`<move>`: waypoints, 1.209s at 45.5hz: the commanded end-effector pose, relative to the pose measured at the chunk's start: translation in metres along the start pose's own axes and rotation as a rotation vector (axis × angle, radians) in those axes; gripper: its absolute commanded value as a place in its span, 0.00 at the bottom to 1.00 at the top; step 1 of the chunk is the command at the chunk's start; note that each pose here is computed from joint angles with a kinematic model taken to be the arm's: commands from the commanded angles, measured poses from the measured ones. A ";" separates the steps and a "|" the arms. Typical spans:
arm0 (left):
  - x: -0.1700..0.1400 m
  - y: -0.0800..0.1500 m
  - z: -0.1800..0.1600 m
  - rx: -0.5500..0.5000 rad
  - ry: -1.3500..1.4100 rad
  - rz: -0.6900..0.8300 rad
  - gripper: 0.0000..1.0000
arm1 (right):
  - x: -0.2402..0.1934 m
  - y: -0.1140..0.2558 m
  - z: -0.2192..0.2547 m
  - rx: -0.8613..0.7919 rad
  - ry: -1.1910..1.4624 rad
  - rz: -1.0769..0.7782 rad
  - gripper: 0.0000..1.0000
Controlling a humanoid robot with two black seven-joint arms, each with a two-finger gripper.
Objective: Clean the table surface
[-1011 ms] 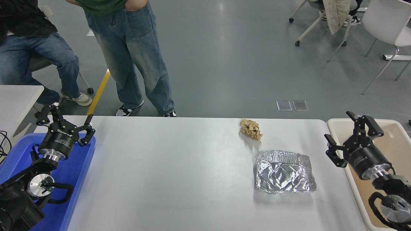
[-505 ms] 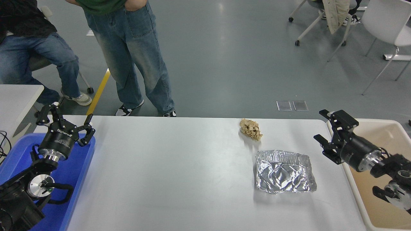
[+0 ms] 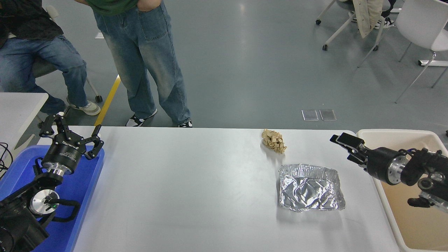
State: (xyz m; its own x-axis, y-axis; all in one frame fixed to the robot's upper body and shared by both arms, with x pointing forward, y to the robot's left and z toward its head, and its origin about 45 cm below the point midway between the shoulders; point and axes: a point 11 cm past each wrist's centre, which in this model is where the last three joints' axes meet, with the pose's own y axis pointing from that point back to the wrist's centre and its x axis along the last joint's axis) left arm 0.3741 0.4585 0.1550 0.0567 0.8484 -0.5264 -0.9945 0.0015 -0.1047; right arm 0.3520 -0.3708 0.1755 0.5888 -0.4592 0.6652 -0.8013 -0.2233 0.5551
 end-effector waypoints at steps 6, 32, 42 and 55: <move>0.000 0.000 0.000 0.000 0.000 0.000 1.00 | -0.023 -0.007 0.026 -0.082 0.292 -0.048 1.00; 0.000 0.000 0.000 0.000 0.000 0.000 1.00 | -0.068 -0.030 0.014 -0.028 0.400 -0.110 1.00; 0.000 0.000 0.000 0.000 0.000 0.000 1.00 | -0.064 -0.028 0.038 -0.093 0.479 -0.134 1.00; 0.000 0.000 0.000 0.000 0.000 0.000 1.00 | -0.061 -0.030 0.051 -0.116 0.506 -0.132 1.00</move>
State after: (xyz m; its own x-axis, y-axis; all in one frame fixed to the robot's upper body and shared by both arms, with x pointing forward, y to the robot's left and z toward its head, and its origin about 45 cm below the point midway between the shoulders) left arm 0.3741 0.4585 0.1550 0.0566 0.8484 -0.5264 -0.9945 0.0016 -0.1045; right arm 0.3335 -0.3696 0.0975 0.6835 0.0117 0.7299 -0.7191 -0.1607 0.6760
